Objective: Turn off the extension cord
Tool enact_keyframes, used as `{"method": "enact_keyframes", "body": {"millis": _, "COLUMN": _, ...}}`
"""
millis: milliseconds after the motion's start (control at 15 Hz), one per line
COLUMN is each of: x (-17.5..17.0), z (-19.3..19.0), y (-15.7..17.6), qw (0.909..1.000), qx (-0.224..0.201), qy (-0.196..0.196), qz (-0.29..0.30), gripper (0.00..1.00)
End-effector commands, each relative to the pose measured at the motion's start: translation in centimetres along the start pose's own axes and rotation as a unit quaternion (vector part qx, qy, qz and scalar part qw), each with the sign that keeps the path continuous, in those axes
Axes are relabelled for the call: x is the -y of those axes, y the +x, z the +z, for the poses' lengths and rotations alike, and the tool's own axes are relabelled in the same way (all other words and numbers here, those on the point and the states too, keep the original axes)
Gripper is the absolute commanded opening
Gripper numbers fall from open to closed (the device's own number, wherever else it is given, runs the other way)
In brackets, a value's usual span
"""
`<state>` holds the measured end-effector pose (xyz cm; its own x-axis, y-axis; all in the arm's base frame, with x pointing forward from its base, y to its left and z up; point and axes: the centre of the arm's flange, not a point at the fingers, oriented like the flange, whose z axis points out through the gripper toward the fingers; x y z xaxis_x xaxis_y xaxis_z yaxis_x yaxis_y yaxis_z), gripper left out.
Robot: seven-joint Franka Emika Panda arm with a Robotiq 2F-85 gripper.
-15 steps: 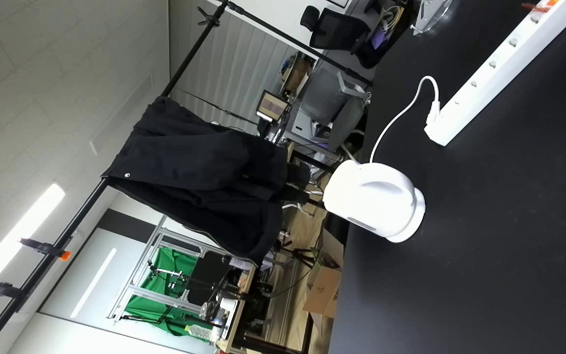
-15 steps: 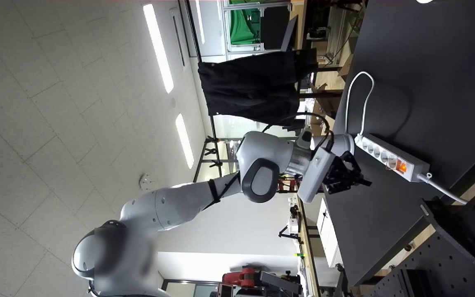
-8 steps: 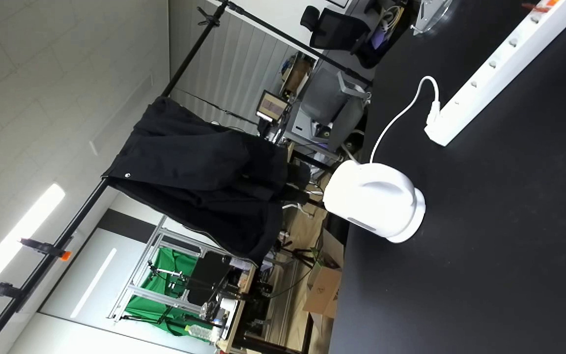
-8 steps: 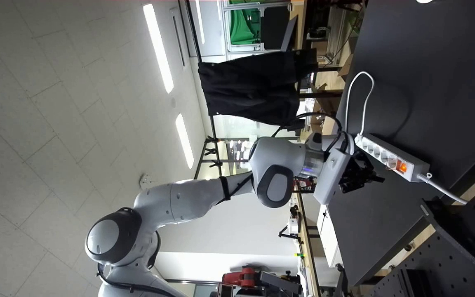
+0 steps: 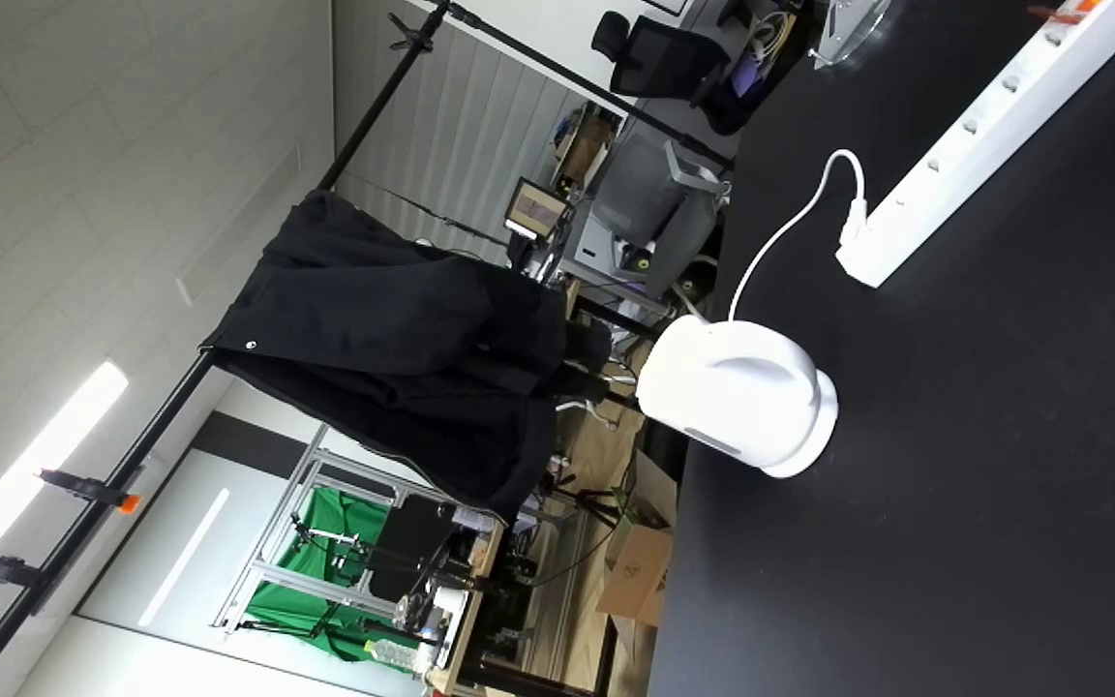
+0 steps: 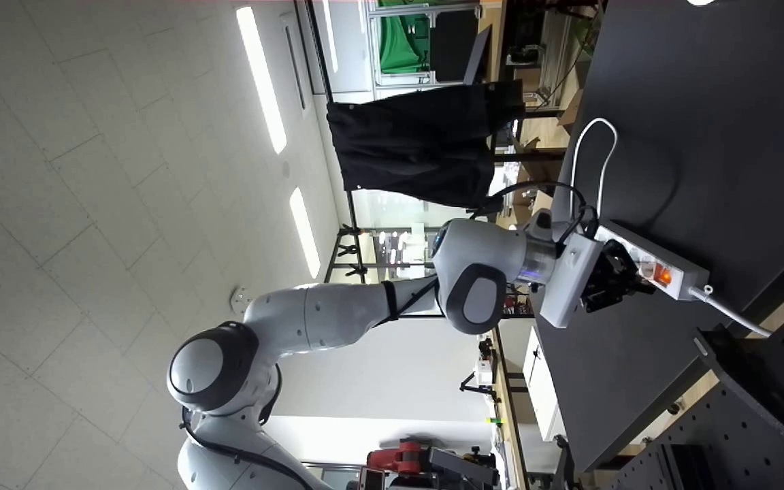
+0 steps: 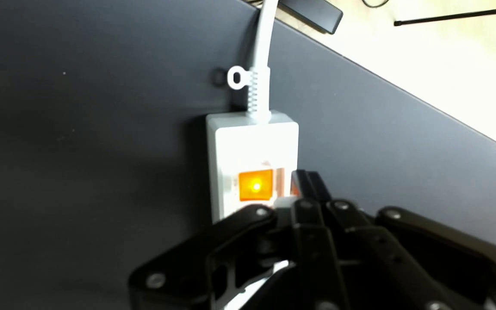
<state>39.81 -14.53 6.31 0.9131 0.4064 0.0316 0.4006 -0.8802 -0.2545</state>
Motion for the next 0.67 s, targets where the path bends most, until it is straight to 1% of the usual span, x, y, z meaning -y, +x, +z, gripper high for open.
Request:
{"method": "enact_keyframes", "body": {"millis": 0, "x": -1.8, "z": -0.2, "y": 0.7, "qw": 0.9997, "qx": -0.023, "qy": -0.007, "qz": -0.005, "gripper": 0.00}}
{"method": "enact_keyframes", "body": {"millis": 333, "x": -3.1, "z": 0.1, "y": 0.7, "qw": 0.9995, "qx": -0.031, "qy": -0.004, "qz": -0.005, "gripper": 0.00}}
{"method": "enact_keyframes", "body": {"millis": 600, "x": -3.7, "z": 0.7, "y": 0.3, "qw": 0.9990, "qx": -0.042, "qy": 0.008, "qz": 0.011, "gripper": 0.00}}
